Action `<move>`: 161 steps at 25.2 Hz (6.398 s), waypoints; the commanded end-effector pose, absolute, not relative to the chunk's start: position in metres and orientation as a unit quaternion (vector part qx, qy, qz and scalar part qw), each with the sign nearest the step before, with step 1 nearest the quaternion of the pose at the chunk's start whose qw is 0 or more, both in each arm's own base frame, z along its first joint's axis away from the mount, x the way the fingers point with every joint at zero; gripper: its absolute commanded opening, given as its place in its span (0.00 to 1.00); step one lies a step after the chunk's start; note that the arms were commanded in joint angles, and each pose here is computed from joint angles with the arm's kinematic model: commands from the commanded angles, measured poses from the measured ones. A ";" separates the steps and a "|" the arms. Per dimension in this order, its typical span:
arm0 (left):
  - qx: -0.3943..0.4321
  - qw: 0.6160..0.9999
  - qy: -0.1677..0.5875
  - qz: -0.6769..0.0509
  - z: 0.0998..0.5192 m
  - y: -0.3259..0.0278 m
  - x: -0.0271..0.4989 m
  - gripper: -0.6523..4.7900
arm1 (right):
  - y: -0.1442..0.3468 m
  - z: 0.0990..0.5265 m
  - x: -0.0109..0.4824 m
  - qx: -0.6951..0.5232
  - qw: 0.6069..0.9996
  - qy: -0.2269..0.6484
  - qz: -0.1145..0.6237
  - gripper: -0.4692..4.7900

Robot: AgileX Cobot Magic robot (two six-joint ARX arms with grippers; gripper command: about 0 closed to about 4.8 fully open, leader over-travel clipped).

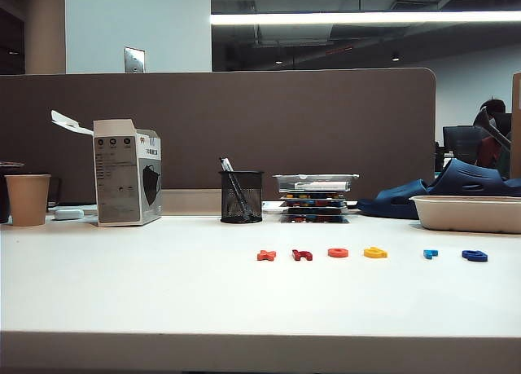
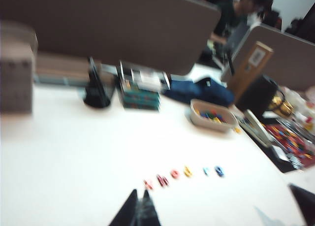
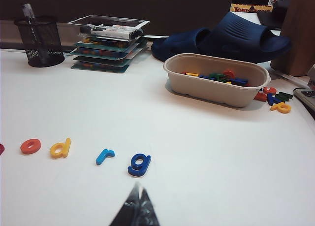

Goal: Select the appropriate letters from the row of letter magnets placed on the table to arrange into the word "dog".

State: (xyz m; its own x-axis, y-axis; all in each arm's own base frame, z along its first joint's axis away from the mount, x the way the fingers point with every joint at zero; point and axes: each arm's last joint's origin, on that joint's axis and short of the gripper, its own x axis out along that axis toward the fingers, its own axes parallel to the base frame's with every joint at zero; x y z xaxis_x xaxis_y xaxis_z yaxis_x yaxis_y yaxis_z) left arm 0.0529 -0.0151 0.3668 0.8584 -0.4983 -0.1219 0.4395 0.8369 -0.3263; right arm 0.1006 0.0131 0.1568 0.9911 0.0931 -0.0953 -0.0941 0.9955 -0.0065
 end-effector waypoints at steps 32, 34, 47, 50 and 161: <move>-0.204 0.862 0.386 -0.257 0.434 -0.232 0.076 0.11 | 0.011 0.156 0.101 -0.006 0.999 0.046 0.014 0.08; -0.207 0.862 0.389 -0.251 0.431 -0.238 0.070 0.11 | 0.011 0.156 0.101 -0.006 0.999 0.046 0.014 0.08; -0.192 0.882 0.365 -0.229 0.417 -0.264 0.053 0.11 | 0.011 0.156 0.101 -0.006 0.999 0.046 0.015 0.08; -0.190 0.882 0.365 -0.228 0.417 -0.264 0.053 0.11 | 0.011 0.156 0.101 -0.006 0.999 0.045 0.016 0.08; -0.095 0.924 0.346 -0.134 0.404 -0.245 0.054 0.11 | 0.143 0.182 0.356 -0.086 0.805 0.562 0.166 0.67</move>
